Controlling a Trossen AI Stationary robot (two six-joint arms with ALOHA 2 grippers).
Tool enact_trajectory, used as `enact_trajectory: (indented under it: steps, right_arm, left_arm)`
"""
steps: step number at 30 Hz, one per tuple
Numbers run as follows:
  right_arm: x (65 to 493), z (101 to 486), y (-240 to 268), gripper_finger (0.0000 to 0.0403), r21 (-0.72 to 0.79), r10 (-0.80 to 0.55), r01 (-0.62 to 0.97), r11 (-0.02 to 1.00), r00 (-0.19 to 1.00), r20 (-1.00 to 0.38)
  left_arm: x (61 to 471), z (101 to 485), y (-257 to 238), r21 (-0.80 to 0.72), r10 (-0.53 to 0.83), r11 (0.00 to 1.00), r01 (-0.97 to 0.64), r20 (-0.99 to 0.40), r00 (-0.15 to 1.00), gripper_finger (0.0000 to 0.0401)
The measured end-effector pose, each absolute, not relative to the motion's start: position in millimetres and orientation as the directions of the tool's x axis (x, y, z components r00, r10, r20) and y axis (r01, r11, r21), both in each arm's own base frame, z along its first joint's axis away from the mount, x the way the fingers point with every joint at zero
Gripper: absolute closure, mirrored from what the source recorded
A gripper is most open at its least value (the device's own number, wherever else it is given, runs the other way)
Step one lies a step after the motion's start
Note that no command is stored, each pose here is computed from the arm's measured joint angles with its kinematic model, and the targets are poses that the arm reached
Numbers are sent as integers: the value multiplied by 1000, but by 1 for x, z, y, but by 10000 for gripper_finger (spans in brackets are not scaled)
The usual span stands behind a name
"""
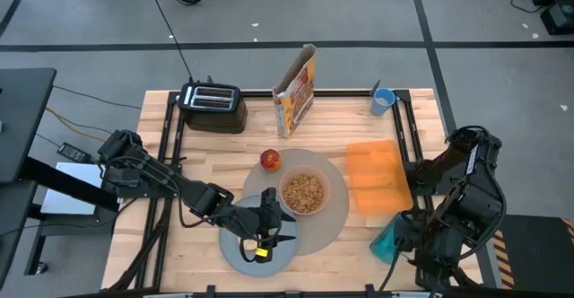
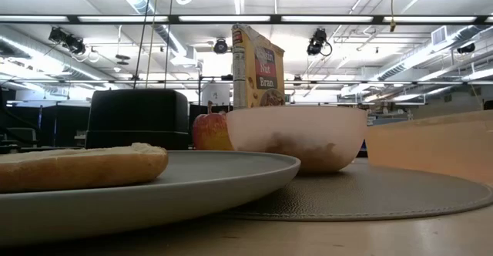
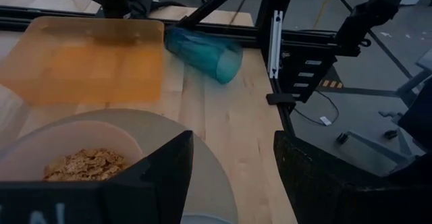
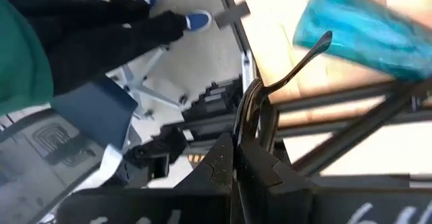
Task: Arrange a breakfast setting
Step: Put the black spoon to the right of the light orange bowl on the gray mat
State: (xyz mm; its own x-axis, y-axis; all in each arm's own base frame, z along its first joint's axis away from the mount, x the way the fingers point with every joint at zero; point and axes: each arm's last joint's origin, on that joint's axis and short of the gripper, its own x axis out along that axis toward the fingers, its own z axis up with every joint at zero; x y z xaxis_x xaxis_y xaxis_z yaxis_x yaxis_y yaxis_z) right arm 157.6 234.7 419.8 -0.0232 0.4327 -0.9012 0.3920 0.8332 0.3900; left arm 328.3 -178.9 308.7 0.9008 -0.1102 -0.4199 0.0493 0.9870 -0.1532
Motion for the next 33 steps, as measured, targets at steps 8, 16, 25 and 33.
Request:
enact_trajectory:
  steps: [8,16,25,33]
  right_arm:
    - [157,416,231,391,382,435,393,837,-54,-899]
    - [181,416,214,390,339,403,651,679,55,-913]
    - [214,424,205,390,539,227,765,351,489,-842]
    - [230,431,190,390,720,-101,687,91,726,-680]
  left_arm:
    - [327,312,-184,-176,-130,982,65,-390,911,186]
    - [336,317,-189,-112,-104,991,77,-267,958,193]
    - [360,304,-201,25,48,999,-46,-71,996,218]
    - [359,321,-192,280,349,892,-354,70,935,217]
